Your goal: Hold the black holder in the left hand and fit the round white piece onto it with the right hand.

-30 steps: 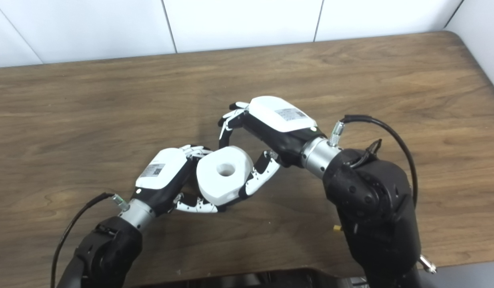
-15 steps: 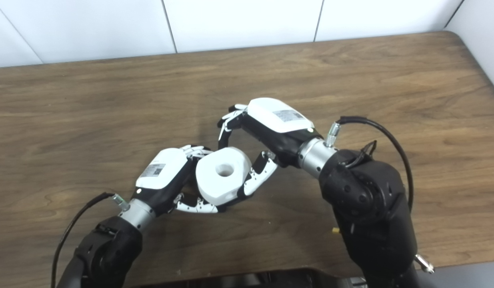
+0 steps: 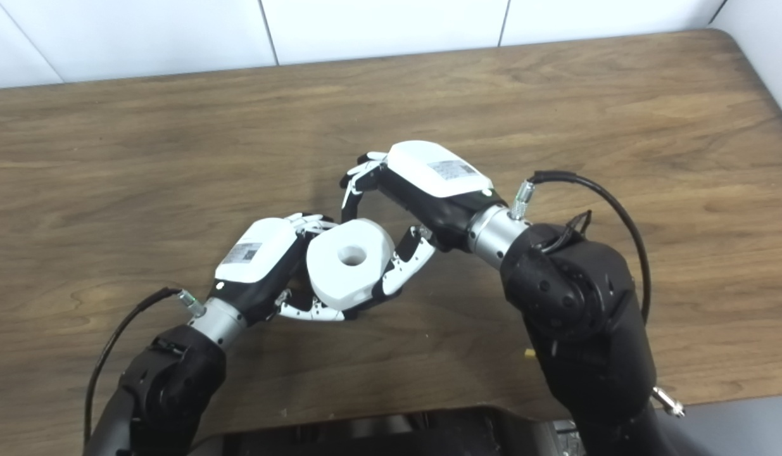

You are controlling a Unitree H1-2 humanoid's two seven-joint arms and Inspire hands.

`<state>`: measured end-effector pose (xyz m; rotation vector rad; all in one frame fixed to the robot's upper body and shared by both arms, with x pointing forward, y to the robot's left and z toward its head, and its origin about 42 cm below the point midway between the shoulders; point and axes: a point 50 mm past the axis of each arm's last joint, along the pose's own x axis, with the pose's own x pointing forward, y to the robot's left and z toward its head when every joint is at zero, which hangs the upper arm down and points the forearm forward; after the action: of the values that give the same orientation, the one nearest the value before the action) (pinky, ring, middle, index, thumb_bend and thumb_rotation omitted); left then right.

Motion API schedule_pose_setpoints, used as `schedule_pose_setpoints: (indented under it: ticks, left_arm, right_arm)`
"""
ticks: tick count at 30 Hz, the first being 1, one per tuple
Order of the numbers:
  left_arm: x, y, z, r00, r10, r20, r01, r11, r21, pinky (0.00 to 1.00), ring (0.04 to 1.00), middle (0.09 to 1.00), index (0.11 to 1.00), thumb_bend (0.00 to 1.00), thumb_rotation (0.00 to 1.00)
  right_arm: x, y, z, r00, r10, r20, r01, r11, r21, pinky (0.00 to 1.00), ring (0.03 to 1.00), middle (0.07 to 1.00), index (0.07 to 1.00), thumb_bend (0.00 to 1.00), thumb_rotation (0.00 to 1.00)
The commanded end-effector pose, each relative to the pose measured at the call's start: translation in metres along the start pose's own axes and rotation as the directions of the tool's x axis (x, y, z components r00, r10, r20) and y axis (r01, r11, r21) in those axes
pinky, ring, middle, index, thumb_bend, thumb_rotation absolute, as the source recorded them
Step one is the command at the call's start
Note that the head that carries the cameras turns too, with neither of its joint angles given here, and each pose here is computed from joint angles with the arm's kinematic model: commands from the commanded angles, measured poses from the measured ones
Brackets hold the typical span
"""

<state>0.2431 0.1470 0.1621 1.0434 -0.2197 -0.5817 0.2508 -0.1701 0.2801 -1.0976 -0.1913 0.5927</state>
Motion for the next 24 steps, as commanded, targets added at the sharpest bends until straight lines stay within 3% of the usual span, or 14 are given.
schedule_pose_setpoints:
  ticks: [1, 24]
  left_arm:
    - [0.0024, 0.0086, 0.0067, 0.999, 0.022, 0.032, -0.022, 1.0, 0.005, 0.92, 0.868, 0.797, 0.487, 0.52, 0.05]
    - [0.0011, 0.0124, 0.005, 0.999, 0.015, 0.029, -0.015, 1.0, 0.014, 0.91, 0.867, 0.798, 0.487, 0.52, 0.05]
  right_arm:
    - [-0.0016, -0.0062, 0.0041, 0.999, -0.034, 0.025, 0.035, 0.999, -0.016, 0.9, 0.927, 0.823, 0.484, 0.52, 0.14]
    - [-0.003, -0.009, 0.0007, 1.0, -0.023, 0.01, 0.023, 1.0, -0.015, 0.9, 0.935, 0.819, 0.483, 0.52, 0.14]
